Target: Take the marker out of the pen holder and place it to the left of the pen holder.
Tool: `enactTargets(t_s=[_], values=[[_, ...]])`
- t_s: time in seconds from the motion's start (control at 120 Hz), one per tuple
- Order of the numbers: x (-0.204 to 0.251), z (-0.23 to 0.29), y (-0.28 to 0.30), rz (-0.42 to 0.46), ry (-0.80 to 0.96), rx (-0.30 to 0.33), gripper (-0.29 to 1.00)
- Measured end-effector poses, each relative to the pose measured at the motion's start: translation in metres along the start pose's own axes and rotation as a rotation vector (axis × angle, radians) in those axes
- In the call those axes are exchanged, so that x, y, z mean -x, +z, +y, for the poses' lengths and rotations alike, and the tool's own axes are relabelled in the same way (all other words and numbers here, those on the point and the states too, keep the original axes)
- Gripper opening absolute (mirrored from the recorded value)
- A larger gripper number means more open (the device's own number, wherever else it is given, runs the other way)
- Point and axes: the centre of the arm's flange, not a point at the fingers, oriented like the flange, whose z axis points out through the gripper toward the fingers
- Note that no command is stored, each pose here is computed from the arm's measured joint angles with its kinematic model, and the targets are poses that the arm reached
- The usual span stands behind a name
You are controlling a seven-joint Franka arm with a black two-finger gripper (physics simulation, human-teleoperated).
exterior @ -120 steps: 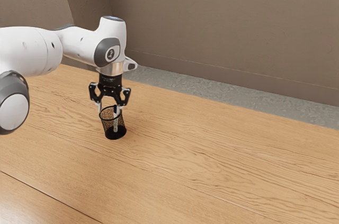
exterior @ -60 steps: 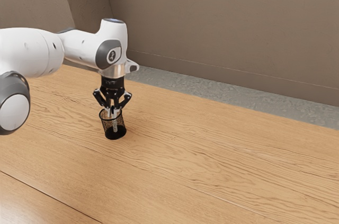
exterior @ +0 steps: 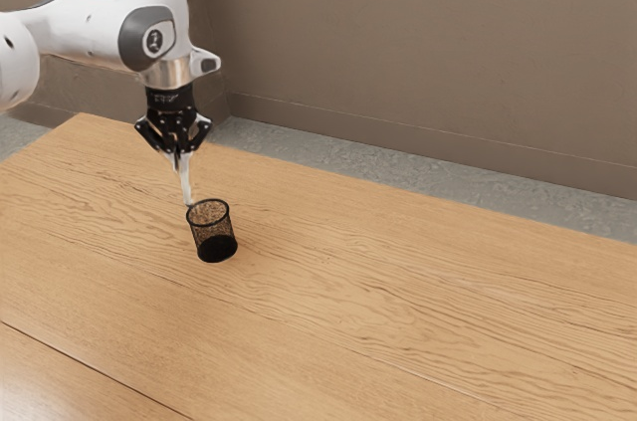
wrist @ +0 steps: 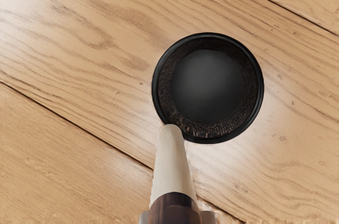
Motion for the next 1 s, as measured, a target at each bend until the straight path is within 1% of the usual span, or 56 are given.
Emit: enactTargets(t_s=[0.067, 0.1, 0.183, 0.267, 0.383, 0.475, 0.558, 0.667, 0.717, 0.775, 0.883, 1.0], values=[[0.008, -0.016, -0.020, -0.004, -0.016, 0.012, -0.07], [0.010, -0.027, -0.025, -0.014, -0.029, 0.007, -0.07], [0.013, -0.045, -0.023, -0.064, -0.054, -0.035, -0.07], [0.013, -0.062, -0.010, -0.132, -0.086, -0.098, -0.07], [0.002, -0.091, 0.037, -0.267, -0.155, -0.219, -0.06], [-0.007, -0.105, 0.079, -0.372, -0.195, -0.337, -0.06], [-0.012, -0.106, 0.108, -0.445, -0.207, -0.439, -0.06], [-0.012, -0.109, 0.142, -0.527, -0.211, -0.553, -0.05], [-0.012, -0.109, 0.157, -0.558, -0.211, -0.592, -0.05], [-0.012, -0.113, 0.167, -0.585, -0.215, -0.620, -0.05], [-0.011, -0.121, 0.178, -0.620, -0.220, -0.645, -0.05], [-0.011, -0.128, 0.189, -0.642, -0.221, -0.648, -0.05]])
